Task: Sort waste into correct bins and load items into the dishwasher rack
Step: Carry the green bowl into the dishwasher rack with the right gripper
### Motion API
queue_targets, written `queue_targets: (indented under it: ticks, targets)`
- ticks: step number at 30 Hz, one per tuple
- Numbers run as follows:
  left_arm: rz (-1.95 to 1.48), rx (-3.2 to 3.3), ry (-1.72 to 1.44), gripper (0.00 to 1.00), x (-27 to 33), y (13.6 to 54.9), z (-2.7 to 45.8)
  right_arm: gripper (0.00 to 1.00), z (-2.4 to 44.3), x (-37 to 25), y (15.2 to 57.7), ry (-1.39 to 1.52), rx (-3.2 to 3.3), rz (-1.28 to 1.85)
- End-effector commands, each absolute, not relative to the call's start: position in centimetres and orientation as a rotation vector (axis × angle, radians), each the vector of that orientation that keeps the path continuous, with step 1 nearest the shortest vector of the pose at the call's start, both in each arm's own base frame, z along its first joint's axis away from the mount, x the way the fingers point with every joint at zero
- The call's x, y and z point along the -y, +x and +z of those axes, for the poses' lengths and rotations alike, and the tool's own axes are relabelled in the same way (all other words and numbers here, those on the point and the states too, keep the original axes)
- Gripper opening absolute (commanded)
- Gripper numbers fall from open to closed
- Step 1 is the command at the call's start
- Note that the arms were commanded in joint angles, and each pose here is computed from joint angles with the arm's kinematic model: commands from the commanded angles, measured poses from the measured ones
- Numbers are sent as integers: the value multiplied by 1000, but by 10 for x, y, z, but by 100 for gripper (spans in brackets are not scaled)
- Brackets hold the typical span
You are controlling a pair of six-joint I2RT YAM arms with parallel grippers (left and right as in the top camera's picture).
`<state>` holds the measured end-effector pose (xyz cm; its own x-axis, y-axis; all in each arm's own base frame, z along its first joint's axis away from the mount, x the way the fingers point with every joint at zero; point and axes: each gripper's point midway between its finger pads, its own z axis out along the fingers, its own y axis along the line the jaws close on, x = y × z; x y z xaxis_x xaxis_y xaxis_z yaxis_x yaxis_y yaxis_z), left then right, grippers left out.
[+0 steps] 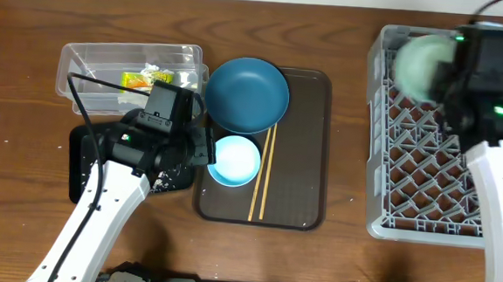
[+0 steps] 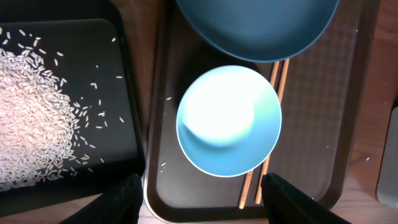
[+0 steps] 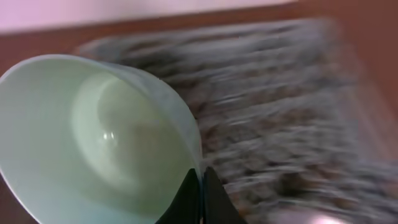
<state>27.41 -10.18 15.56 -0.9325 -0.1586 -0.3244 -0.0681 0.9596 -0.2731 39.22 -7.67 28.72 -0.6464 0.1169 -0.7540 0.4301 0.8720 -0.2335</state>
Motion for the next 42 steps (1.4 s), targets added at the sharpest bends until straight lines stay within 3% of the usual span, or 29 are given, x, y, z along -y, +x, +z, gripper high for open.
queue_targets:
  ticks: [1,9,21,42]
  targets:
    - [-354,-2752,-161,64,99,276,158,1,313,149,361,611,-2097,-984]
    - [-354,-2753,-161,64,99,276,158,1,305,222,352,842,-1997,-1154]
    - [-355,-2754,-161,64,99,276,158,1,238,303,351,915,-2079,-1486]
    - [-355,-2753,-161,64,99,276,158,1,166,319,384,785,-2199,-1590]
